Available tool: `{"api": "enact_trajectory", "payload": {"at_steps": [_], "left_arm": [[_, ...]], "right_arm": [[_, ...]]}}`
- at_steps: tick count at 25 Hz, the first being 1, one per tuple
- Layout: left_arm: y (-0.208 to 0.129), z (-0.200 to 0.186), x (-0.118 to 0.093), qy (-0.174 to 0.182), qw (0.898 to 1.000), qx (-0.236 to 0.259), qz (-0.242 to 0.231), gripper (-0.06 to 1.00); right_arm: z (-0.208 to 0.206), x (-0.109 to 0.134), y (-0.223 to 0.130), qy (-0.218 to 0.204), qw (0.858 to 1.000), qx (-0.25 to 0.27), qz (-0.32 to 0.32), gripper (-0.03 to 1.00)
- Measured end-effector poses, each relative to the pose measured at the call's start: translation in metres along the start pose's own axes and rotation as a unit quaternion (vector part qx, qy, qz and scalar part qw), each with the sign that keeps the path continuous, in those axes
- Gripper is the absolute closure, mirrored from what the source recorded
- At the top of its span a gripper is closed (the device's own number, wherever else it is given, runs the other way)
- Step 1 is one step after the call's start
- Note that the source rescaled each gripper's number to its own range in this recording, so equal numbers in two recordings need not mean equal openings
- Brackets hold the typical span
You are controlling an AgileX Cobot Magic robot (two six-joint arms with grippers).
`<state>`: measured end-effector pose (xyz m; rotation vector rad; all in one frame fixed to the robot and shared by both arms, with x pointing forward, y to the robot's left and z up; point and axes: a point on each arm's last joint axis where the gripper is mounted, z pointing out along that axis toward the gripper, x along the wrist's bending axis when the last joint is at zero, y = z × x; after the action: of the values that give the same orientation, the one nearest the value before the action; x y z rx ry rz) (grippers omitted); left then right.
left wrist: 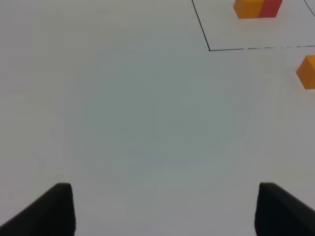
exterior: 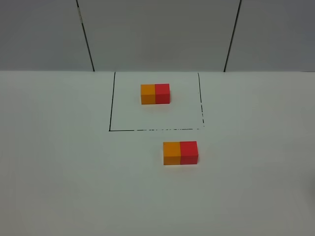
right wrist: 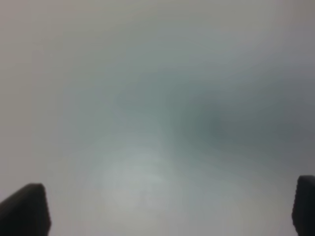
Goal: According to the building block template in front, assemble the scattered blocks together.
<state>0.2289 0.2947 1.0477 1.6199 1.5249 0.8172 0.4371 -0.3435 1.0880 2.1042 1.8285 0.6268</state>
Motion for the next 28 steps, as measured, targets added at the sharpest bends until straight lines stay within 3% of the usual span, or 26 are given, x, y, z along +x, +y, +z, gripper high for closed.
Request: {"api": "enact_trajectory", "payload": {"at_steps": [6, 10, 17, 28], "left_arm": [[0.000, 0.000, 0.000, 0.000, 1.000, 0.000, 0.000, 0.30], [0.000, 0.000, 0.000, 0.000, 1.000, 0.000, 0.000, 0.30], [0.000, 0.000, 0.000, 0.000, 1.000, 0.000, 0.000, 0.30], [0.000, 0.000, 0.000, 0.000, 1.000, 0.000, 0.000, 0.30]], "right_arm": [[-0.023, 0.015, -0.076, -0.002, 1.000, -0.027, -0.001, -0.03], [-0.031, 0.026, -0.110, -0.007, 0.996, -0.062, -0.058, -0.03], [-0.048, 0.027, -0.142, -0.028, 0.985, -0.118, -0.119, -0.03], [-0.063, 0.025, -0.187, -0.023, 0.964, -0.239, -0.111, -0.03]]}}
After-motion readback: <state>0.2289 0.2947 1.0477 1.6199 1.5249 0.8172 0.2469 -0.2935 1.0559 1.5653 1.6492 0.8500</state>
